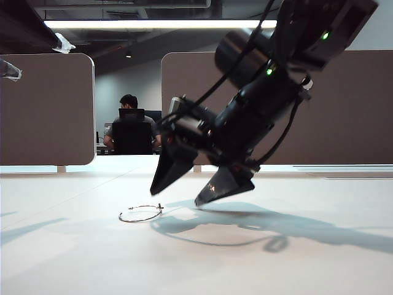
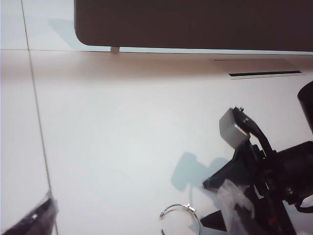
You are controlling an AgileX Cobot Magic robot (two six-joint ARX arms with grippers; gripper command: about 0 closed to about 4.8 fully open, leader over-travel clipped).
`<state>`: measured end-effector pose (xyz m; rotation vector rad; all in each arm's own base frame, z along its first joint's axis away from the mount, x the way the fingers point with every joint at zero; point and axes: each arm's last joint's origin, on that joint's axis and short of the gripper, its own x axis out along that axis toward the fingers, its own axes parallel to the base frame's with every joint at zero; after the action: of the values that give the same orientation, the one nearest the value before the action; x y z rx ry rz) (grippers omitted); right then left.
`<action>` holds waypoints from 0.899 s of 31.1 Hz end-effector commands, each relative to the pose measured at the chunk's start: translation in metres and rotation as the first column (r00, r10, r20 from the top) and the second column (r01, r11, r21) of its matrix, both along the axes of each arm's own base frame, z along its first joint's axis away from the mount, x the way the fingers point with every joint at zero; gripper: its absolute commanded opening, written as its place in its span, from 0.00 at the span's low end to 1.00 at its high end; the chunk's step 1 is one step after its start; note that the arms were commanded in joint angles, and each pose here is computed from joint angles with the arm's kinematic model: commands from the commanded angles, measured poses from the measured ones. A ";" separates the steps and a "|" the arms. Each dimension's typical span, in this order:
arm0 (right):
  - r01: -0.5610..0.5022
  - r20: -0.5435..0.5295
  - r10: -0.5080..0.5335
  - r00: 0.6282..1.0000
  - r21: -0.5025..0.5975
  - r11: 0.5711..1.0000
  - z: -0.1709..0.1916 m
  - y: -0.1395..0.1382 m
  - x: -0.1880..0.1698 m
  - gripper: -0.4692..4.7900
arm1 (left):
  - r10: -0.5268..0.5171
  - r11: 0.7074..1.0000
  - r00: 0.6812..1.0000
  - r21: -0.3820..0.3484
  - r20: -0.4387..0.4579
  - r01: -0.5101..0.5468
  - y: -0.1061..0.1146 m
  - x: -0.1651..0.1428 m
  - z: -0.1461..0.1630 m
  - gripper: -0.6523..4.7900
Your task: Hang the earring on the hook.
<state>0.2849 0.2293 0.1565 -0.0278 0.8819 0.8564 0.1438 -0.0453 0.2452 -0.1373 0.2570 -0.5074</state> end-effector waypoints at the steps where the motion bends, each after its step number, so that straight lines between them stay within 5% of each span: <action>1: 0.001 0.027 -0.001 1.000 -0.005 1.000 -0.001 0.009 0.001 0.91 | 0.003 1.000 1.000 0.008 0.021 -0.003 0.000 0.000 0.003 1.00; 13: 0.084 0.116 -0.059 0.992 -0.225 0.971 -0.026 0.043 -0.015 0.88 | -0.004 0.999 1.000 0.039 0.000 0.004 0.000 0.000 0.000 1.00; 24: 0.084 0.053 -0.070 0.996 -0.344 0.935 -0.048 0.039 -0.019 0.40 | -0.010 0.998 1.000 0.064 0.001 0.010 0.000 -0.001 -0.001 1.00; 28: 0.082 0.056 -0.067 0.996 -0.333 0.939 -0.047 0.039 -0.019 0.12 | -0.016 0.996 1.000 0.086 0.013 0.015 0.000 -0.001 -0.001 1.00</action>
<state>0.2792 0.2784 0.1359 -0.2369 0.7782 0.6298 0.1430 -0.0449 0.2404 -0.0655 0.2894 -0.5061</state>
